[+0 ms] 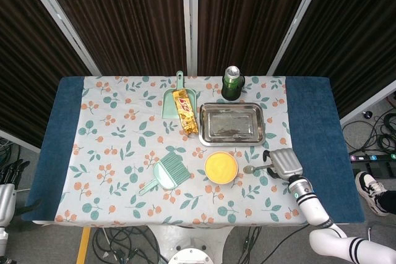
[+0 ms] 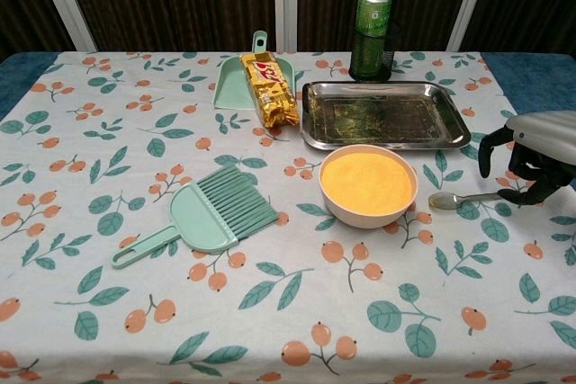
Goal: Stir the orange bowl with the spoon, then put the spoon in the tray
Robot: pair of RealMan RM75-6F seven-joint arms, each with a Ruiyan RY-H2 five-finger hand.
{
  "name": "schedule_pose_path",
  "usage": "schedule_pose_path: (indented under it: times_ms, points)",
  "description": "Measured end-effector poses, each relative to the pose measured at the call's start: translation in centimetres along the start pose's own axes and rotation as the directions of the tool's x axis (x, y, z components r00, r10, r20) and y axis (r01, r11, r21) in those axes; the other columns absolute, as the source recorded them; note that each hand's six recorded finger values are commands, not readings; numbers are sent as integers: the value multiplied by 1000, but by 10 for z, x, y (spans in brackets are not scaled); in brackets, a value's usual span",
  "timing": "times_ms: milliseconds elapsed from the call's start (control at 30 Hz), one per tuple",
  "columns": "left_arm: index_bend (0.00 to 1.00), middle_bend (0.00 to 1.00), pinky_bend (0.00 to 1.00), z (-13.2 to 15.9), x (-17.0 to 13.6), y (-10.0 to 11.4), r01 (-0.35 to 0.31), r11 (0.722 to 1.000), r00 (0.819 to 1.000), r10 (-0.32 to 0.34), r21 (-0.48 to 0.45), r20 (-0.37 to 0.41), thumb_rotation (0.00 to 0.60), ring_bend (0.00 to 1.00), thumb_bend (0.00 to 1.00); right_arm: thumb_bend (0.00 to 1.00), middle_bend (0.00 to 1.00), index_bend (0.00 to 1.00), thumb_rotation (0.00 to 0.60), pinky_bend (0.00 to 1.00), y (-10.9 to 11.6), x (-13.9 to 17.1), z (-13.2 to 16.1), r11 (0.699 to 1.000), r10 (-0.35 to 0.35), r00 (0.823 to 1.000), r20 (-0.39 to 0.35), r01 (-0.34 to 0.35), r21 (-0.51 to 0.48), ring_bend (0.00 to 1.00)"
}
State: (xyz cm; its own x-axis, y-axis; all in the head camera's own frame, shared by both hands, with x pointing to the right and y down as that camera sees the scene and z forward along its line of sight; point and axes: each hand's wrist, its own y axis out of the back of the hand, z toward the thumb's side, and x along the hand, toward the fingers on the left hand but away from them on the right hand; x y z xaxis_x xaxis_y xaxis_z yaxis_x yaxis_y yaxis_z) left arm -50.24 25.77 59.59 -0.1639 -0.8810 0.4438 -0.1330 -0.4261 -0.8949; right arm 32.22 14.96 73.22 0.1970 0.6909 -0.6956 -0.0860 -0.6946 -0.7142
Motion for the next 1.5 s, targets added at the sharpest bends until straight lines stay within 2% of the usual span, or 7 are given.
schedule_pose_path:
  times_ms: [333, 1100, 1300, 1500]
  points:
    - [176, 179, 137, 0, 0, 0, 3, 1000, 1000, -3, -4, 1, 600, 116, 104, 301, 933, 466, 600, 1000, -13, -4, 4, 1000, 21, 1000, -4, -21, 0, 1000]
    - [176, 179, 137, -5, -2, -2, 5, 1000, 1000, -6, -19, -9, 600, 116, 104, 345, 938, 541, 600, 1000, -17, -8, 8, 1000, 13, 1000, 1, -13, 21, 1000]
    - [176, 179, 136, -7, -5, -1, 0, 1000, 1000, -1, -19, -11, 600, 116, 104, 354, 939, 558, 600, 1000, -2, -4, 7, 999, -3, 1000, -7, 3, 32, 1000]
    - [176, 179, 136, -7, -6, 0, -6, 1000, 1000, 6, -23, -12, 600, 116, 105, 353, 939, 577, 600, 1000, 31, 6, 9, 999, -30, 999, -35, 31, 23, 1000]
